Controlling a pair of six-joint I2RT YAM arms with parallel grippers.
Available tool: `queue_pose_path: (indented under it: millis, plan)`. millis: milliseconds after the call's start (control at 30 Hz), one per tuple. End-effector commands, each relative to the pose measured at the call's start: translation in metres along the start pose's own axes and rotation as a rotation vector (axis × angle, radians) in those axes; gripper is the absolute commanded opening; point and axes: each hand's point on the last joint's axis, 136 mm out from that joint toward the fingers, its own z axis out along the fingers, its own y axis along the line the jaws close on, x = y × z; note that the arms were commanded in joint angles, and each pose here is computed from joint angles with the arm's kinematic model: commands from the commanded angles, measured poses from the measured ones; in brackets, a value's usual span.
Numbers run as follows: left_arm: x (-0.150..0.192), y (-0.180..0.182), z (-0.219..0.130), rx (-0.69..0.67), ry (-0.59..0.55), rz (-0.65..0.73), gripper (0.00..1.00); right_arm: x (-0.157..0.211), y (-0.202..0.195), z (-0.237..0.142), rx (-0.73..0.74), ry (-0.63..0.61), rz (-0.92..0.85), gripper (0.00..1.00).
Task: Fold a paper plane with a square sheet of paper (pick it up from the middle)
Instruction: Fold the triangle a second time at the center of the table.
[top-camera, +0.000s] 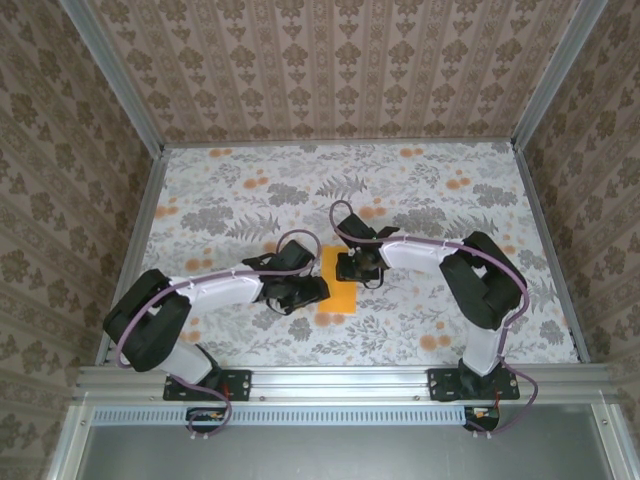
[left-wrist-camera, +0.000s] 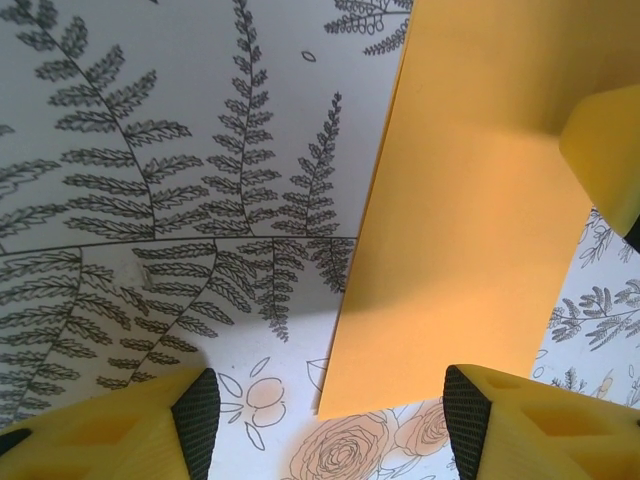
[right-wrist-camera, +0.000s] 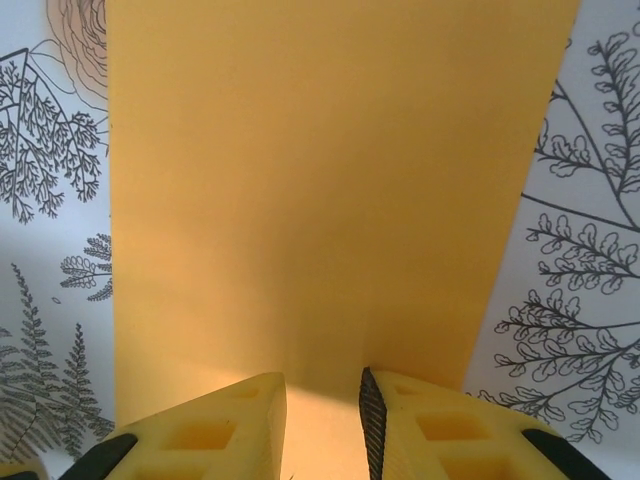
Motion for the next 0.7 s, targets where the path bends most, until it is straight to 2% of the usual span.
queue_pose_path:
  millis: [0, 167, 433, 667]
  plan:
    - [-0.005, -0.01, 0.001, 0.016, -0.019, -0.019, 0.64, 0.012, -0.016, 0.007, 0.0, 0.045, 0.05, 0.29]
    - [0.0, -0.012, 0.007, 0.022, 0.014, -0.006, 0.64, 0.019, -0.023, 0.018, -0.086, 0.102, 0.13, 0.29]
    - [0.005, -0.025, 0.013, 0.061, 0.037, 0.007, 0.63, 0.027, -0.034, 0.031, -0.131, 0.159, 0.216, 0.29]
    - [0.007, -0.038, 0.015, 0.067, 0.049, 0.025, 0.54, 0.027, -0.04, 0.032, -0.138, 0.157, 0.231, 0.28]
